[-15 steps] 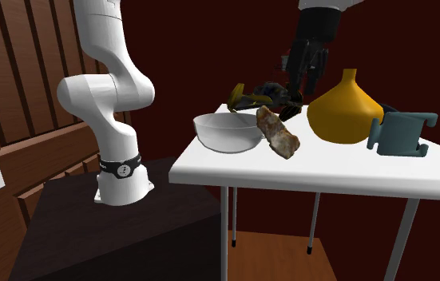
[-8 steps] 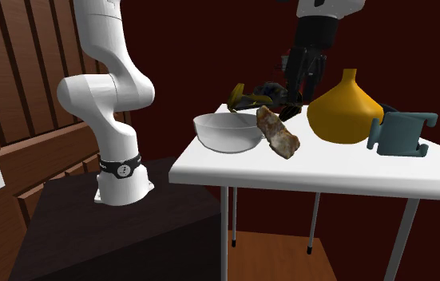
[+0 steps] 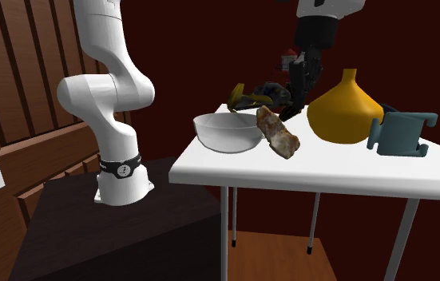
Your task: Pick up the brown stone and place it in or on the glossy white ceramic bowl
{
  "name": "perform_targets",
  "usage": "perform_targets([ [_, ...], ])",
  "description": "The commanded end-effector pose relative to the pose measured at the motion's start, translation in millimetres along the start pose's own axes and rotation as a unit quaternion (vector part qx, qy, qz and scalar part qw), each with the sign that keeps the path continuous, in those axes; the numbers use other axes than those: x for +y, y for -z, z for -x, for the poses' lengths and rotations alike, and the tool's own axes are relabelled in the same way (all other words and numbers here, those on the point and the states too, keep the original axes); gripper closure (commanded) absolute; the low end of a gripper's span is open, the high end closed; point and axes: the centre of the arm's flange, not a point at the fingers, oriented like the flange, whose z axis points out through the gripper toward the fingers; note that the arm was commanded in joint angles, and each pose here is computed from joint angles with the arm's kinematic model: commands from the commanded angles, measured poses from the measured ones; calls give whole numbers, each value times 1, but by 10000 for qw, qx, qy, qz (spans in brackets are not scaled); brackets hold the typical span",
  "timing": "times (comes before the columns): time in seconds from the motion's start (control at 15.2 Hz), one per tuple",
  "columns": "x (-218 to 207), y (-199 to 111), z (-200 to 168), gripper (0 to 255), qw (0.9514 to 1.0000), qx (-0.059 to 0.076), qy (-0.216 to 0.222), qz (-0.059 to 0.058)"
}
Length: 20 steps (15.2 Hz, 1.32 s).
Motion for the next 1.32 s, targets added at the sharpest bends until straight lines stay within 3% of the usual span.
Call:
perform_targets([
  [0.0,0,0,0,255,10000,0,0,0],
  [0.26,0,0,0,255,10000,0,0,0],
  [0.33,0,0,0,0,10000,0,0,0],
  [0.4,5,1,16,0,9951,123,986,11],
  [0.46,13,1,31,0,9803,245,1962,22],
  [0.53,24,1,44,0,9558,364,2919,33],
  [0.59,37,0,54,0,9218,480,3846,43],
  [0.66,52,0,62,0,8787,591,4736,53],
  [0.79,82,-2,68,0,7769,780,6247,70],
  [1.25,79,-38,63,0,7769,780,6247,70],
])
